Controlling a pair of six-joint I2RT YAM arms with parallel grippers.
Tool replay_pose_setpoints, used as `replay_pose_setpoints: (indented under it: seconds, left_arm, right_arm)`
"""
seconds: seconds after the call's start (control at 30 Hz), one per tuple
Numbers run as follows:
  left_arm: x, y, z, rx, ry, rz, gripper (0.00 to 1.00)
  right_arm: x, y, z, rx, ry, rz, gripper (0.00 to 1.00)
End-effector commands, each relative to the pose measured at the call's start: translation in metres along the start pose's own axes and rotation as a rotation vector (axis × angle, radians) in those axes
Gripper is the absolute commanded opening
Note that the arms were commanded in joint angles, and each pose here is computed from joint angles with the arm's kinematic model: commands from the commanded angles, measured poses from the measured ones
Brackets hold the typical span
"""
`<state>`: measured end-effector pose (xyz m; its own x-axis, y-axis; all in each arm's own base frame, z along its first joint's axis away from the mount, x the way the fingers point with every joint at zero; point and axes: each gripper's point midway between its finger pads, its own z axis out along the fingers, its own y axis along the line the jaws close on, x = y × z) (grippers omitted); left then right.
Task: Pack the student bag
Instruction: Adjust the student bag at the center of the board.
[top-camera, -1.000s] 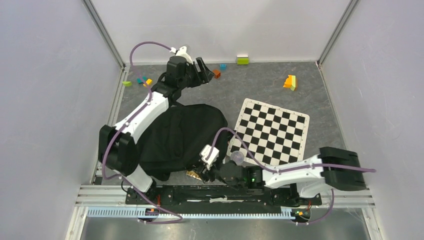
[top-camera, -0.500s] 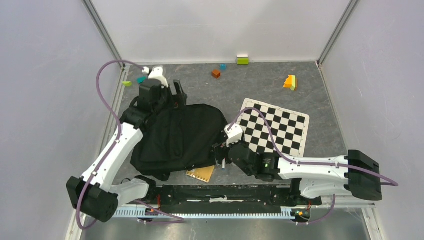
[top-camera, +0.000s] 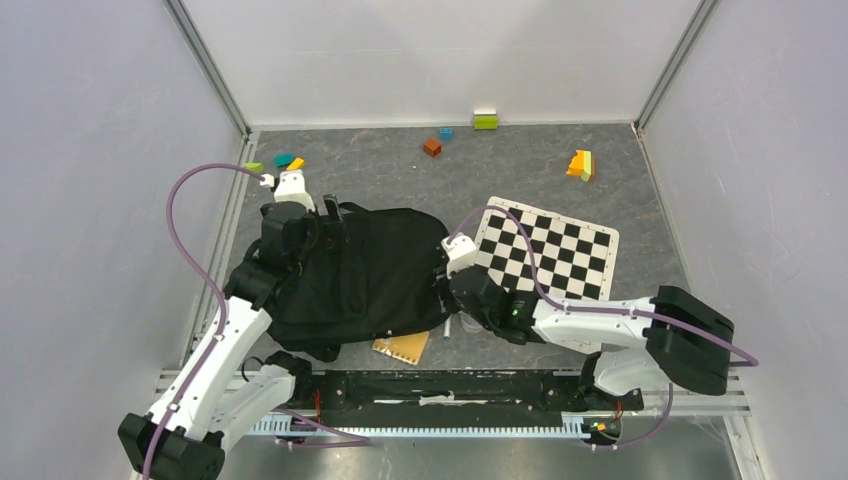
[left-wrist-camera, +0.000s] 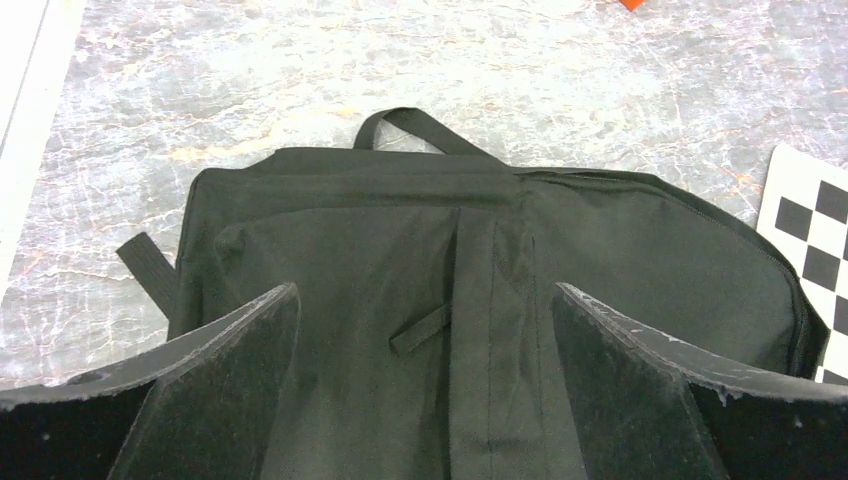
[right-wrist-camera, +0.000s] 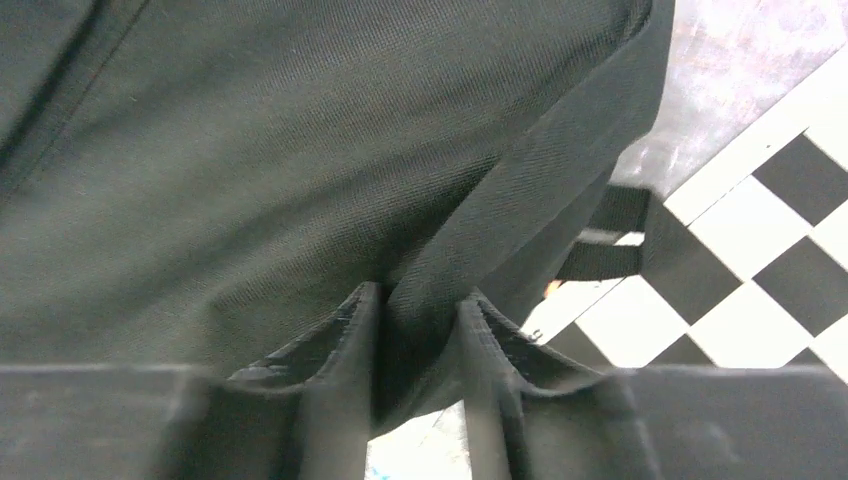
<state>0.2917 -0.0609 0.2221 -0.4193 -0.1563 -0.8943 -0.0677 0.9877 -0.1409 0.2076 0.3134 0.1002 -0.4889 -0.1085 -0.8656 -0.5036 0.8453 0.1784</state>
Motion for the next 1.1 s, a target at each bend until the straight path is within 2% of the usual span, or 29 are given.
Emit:
replay_pose_setpoints:
  seconds: [0.0, 0.03, 0.07, 0.27, 0.43, 0.47, 0.5, 0.53, 0.57, 0.63, 0.77, 0.93, 1.07]
  left_arm:
    - [-0.014, 0.010, -0.002, -0.044, -0.072, 0.036, 1.00]
    - [-0.015, 0.010, -0.003, -0.043, -0.078, 0.034, 1.00]
    - [-0.016, 0.010, -0.004, -0.041, -0.085, 0.032, 1.00]
    - [-0.018, 0.005, -0.005, -0.002, -0.099, 0.040, 1.00]
    - [-0.015, 0.000, -0.005, 0.015, -0.070, 0.021, 1.00]
    - [-0.014, 0.000, -0.006, 0.016, -0.064, 0.016, 1.00]
    - [-0.013, 0.000, -0.007, 0.016, -0.057, 0.006, 1.00]
    - [-0.010, 0.000, -0.008, 0.014, -0.042, -0.001, 1.00]
    - [-0.005, 0.000, -0.008, 0.014, -0.021, -0.006, 1.00]
    - [0.008, 0.003, -0.007, 0.000, 0.036, -0.017, 1.00]
    - [0.036, 0.018, 0.000, -0.065, 0.139, -0.056, 1.00]
    - [0.042, 0.034, 0.006, -0.084, 0.189, -0.143, 1.00]
    - [0.049, 0.057, 0.012, -0.128, 0.276, -0.148, 1.00]
  right_arm:
    - [-0.040, 0.000, 0.015, -0.003, -0.079, -0.033, 0.20]
    - [-0.049, -0.005, 0.017, 0.020, -0.095, -0.060, 0.07]
    - [-0.061, -0.010, 0.020, 0.043, -0.120, -0.084, 0.00]
    - [-0.147, -0.058, 0.060, 0.201, -0.190, -0.271, 0.00]
    - [-0.207, -0.096, 0.121, 0.213, -0.201, -0.257, 0.00]
    - [-0.227, -0.097, 0.129, 0.202, -0.216, -0.248, 0.09]
    - [-0.229, -0.098, 0.141, 0.182, -0.189, -0.270, 0.22]
    - [-0.241, -0.096, 0.146, 0.164, -0.185, -0.284, 0.43]
    - [-0.248, -0.092, 0.148, 0.149, -0.185, -0.289, 0.56]
    - [-0.258, -0.082, 0.144, 0.102, -0.186, -0.293, 0.69]
    - [-0.247, -0.056, 0.118, -0.034, -0.194, -0.188, 0.78]
    - [-0.211, 0.003, 0.082, -0.206, -0.159, -0.072, 0.78]
    - [-0.183, 0.056, 0.062, -0.298, -0.131, 0.001, 0.74]
